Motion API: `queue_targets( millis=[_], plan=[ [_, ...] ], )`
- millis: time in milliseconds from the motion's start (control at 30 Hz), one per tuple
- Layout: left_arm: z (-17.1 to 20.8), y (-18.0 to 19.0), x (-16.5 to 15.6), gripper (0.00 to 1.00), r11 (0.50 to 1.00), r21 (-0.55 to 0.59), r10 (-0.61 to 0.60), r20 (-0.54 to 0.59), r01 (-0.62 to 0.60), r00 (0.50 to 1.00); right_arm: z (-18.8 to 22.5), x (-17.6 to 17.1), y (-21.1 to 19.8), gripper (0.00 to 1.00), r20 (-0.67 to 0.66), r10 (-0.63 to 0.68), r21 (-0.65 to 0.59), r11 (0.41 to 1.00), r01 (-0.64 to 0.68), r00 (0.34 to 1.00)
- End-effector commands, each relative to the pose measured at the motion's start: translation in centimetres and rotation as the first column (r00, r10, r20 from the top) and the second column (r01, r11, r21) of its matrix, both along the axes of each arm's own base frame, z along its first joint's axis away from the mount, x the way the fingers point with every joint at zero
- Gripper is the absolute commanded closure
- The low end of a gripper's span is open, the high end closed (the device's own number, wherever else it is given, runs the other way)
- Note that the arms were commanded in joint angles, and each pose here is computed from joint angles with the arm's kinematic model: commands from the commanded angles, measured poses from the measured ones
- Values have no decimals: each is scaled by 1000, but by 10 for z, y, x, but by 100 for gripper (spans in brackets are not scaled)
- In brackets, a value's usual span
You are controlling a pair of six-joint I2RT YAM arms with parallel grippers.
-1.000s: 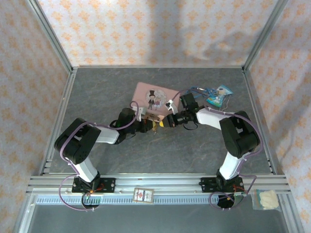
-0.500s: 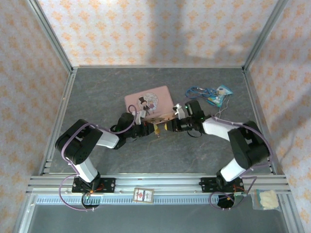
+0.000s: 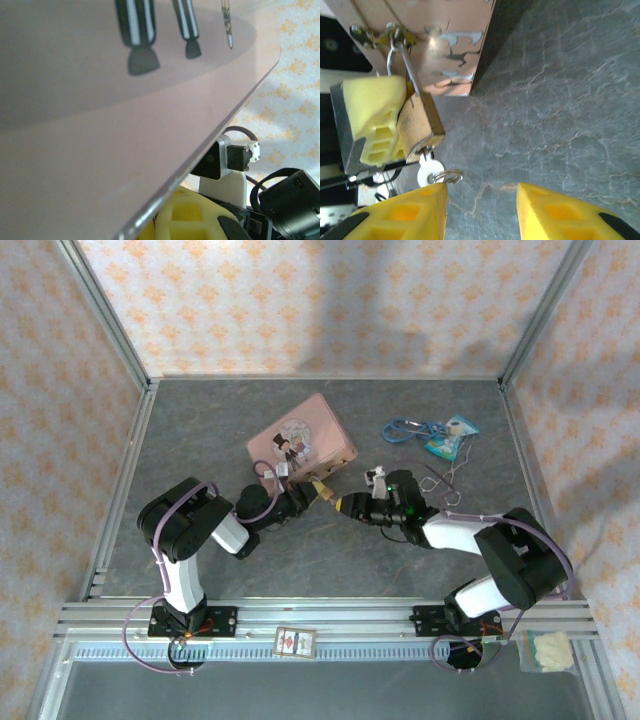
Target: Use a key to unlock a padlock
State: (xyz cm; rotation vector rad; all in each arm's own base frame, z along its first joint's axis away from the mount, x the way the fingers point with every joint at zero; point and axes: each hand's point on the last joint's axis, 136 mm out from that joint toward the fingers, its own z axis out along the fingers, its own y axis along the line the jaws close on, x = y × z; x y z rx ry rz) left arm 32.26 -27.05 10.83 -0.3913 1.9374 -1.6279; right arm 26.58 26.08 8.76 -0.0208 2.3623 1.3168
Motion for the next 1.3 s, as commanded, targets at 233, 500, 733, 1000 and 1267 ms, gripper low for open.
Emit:
queue_targets(
  millis=[233,500,733,1000,1267],
  plan=[
    [-45,13,19,100,902,424,134,-103,-78,986,30,25,-15,58,144,-135,-31,990,141,980],
    [-63,13,25,92,823,567,134,-121,-43,984,28,29,-23,58,180,-136,-108,982,157,974],
    [-39,26,25,43,822,563,167,-87,-90,982,24,33,-28,56,244,-86,-282,947,156,966],
    [-7,74,22,34,790,561,304,-9,-247,953,22,36,-3,52,297,31,-446,888,110,954],
    [-14,101,19,34,802,496,390,-13,-332,921,-6,42,30,52,290,118,-640,762,102,950]
  ],
)
